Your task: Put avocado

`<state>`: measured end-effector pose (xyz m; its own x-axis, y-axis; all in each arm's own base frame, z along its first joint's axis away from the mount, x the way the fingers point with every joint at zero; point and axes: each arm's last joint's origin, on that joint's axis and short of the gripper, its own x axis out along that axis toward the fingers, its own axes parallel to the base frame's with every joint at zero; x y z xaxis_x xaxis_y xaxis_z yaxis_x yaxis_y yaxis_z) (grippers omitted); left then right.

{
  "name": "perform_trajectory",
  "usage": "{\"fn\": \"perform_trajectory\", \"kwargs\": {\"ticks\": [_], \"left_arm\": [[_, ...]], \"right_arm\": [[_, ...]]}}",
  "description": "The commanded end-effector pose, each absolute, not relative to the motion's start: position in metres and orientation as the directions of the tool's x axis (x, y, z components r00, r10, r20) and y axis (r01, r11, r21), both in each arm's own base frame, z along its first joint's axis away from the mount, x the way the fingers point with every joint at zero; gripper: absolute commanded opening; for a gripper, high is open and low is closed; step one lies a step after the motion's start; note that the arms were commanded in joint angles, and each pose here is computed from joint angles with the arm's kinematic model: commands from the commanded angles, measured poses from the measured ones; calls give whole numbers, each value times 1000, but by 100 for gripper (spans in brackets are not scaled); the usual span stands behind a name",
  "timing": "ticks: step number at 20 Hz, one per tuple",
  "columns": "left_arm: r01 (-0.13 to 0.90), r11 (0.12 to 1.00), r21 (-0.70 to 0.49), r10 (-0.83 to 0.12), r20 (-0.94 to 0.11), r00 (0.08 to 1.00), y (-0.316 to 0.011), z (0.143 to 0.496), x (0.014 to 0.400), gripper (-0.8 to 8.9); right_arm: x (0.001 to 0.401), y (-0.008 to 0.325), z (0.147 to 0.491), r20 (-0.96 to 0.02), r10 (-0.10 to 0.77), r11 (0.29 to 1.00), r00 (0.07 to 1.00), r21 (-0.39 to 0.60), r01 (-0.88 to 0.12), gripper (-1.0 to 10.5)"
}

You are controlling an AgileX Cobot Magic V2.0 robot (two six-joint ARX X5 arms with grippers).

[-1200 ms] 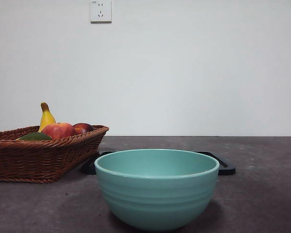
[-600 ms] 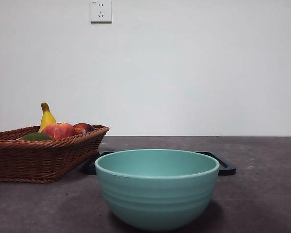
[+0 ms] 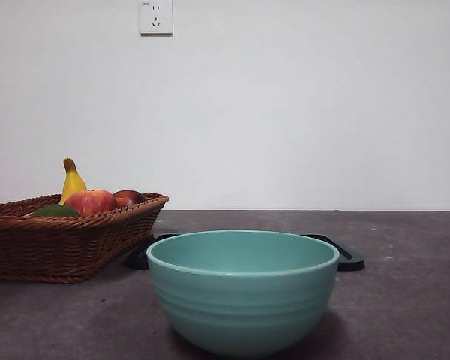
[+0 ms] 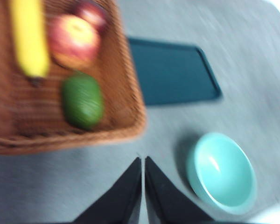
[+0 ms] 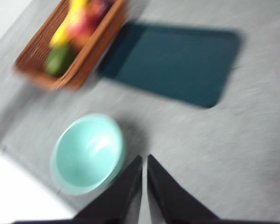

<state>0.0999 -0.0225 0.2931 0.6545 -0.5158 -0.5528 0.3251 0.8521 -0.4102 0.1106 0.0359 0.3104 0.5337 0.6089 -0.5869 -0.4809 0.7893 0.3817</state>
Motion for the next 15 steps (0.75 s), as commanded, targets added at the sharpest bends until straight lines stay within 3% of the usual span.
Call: {"fn": "perform_trajectory", "kwargs": {"ticks": [1,4,9,13,15], "left_arm": [[383,835,-396,-550,-550,629,-26,304,98,9],[411,808,-423,-590,-571,571,-29,303,94,9],[418,808,-415,-589,-582,561,-29,302,93,34],[417,808,-415,-589,-582,561,-29,302,93,389],[415,808,-417,-589,-582,561,-29,302,93,415]], "right_arm": [[109,43,316,-594,642,750,485,354,-559,10],[105,51,315,-610,670,709,423,358,-607,10],[104,53,314,-610,680,694,406,359,-624,26],[104,53,314,-610,680,695,406,363,-620,335],[104,53,314,-610,680,696,406,365,-618,375]]}}
